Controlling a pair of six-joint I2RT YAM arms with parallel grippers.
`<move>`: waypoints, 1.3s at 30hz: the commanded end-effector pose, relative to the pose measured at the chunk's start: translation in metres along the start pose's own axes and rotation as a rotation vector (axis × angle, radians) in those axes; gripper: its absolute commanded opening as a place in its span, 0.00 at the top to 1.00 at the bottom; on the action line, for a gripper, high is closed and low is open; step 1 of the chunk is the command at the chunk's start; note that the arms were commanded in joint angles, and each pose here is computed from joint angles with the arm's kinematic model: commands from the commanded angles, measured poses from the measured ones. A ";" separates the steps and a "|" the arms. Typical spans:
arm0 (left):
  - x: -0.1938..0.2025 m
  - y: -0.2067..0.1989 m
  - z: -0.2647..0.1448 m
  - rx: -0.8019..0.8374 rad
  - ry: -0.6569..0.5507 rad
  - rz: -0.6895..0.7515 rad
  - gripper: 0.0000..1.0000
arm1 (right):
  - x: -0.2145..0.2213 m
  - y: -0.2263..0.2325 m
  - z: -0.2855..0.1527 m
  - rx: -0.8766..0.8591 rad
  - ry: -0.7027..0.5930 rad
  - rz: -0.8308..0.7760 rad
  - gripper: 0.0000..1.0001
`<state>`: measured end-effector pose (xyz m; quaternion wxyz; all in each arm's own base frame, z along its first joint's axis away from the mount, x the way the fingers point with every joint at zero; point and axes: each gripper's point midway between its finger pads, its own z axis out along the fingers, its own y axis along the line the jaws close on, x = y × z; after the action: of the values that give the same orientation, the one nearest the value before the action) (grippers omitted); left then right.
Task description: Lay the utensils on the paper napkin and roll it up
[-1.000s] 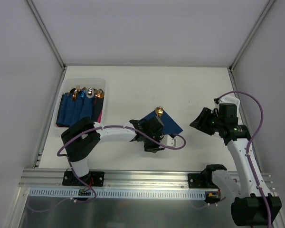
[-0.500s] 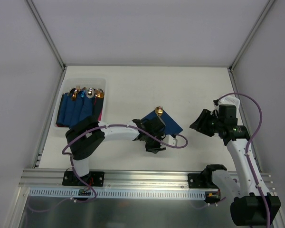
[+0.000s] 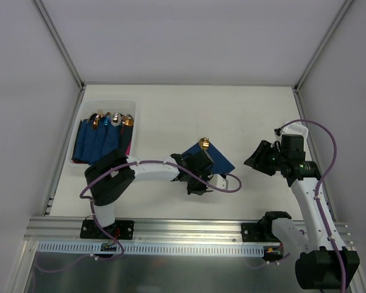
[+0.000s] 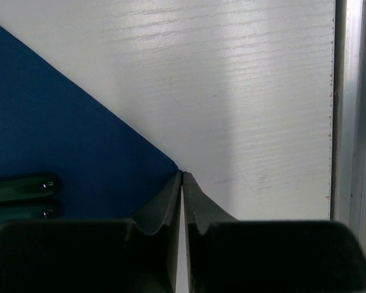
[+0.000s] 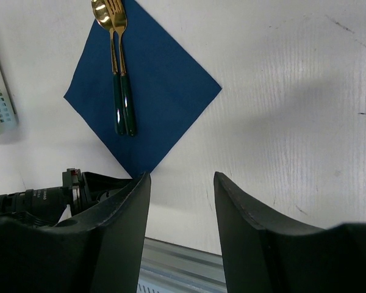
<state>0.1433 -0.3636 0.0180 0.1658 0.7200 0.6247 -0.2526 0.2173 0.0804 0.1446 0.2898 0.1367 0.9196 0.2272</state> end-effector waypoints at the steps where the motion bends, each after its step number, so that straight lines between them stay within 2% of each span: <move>1: 0.000 -0.002 0.005 -0.002 0.027 0.038 0.99 | -0.002 0.001 -0.001 -0.014 0.001 -0.017 0.51; 6: 0.001 -0.008 0.004 0.006 0.024 0.011 1.00 | 0.001 -0.001 0.000 -0.011 0.006 -0.024 0.52; 13: -0.035 -0.022 -0.023 0.048 -0.083 -0.020 1.00 | 0.003 -0.002 0.001 -0.017 0.014 -0.033 0.53; 17: -0.044 -0.022 -0.032 0.052 -0.093 -0.028 1.00 | 0.002 0.000 0.003 -0.024 0.026 -0.035 0.55; 29: -0.048 0.038 -0.042 0.017 -0.141 -0.110 1.00 | 0.019 -0.005 0.014 -0.036 0.099 -0.019 0.59; 35: -0.049 0.070 -0.044 -0.011 -0.157 -0.125 1.00 | 0.030 -0.003 0.022 -0.081 0.132 0.005 0.64; 39: -0.044 0.090 -0.047 -0.033 -0.164 -0.142 1.00 | 0.039 0.003 0.027 -0.138 0.158 0.028 0.72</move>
<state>0.2276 -0.3837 0.0664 0.2044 0.6440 0.6759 -0.2945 0.2014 0.0959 0.1051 0.2232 0.1188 0.9296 0.2681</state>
